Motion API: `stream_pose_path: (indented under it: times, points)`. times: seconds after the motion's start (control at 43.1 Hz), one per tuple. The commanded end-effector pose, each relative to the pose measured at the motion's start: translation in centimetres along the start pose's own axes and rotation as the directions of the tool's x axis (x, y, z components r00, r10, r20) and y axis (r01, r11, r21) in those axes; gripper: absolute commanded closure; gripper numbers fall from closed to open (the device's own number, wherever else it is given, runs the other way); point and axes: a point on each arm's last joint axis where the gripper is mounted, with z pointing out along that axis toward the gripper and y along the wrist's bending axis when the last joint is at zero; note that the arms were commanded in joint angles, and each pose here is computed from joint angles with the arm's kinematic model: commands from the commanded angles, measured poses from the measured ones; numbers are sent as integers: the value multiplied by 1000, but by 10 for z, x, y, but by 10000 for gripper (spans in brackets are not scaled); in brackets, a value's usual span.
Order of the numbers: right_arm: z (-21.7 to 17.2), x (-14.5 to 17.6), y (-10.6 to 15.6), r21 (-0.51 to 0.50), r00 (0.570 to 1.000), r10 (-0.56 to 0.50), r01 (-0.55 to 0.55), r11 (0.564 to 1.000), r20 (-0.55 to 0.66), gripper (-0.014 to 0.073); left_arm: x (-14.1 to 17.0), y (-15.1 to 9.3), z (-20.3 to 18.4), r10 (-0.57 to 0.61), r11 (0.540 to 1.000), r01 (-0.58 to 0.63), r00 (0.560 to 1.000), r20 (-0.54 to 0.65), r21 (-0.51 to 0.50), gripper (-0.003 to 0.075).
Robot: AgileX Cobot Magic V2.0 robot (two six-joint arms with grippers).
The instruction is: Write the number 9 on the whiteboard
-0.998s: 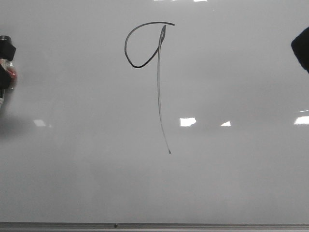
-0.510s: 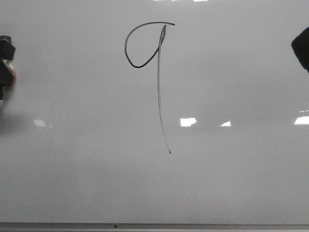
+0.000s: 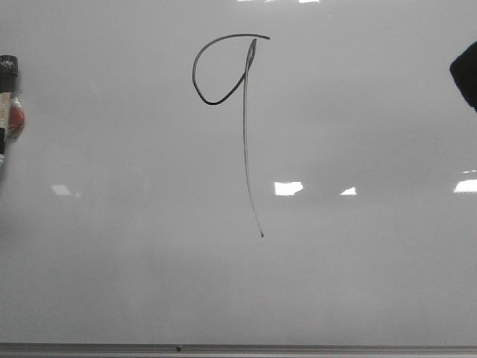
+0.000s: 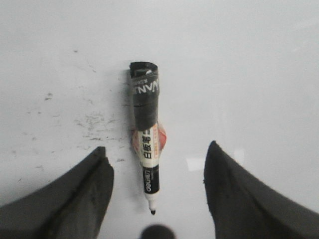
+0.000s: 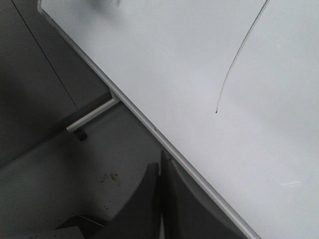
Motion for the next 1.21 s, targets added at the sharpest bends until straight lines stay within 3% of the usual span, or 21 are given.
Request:
stream_pose_path:
  times: [0.0,0.325,0.557,1.183]
  points:
    - [-4,-10,-1,19,998,17,-18,1000,63,662,-1,-2,-39,12,999,-6,988,156,-42,405]
    - [-4,-10,-1,18,998,17,-18,1000,62,662,49,-15,-113,45,998,-31,934,355,-46,734]
    - [-4,-10,-1,18,998,17,-18,1000,62,662,51,-19,-140,64,998,-43,882,467,-54,739]
    - [-4,-10,-1,17,998,17,-18,1000,62,662,51,-20,-140,64,998,-44,881,469,-54,739]
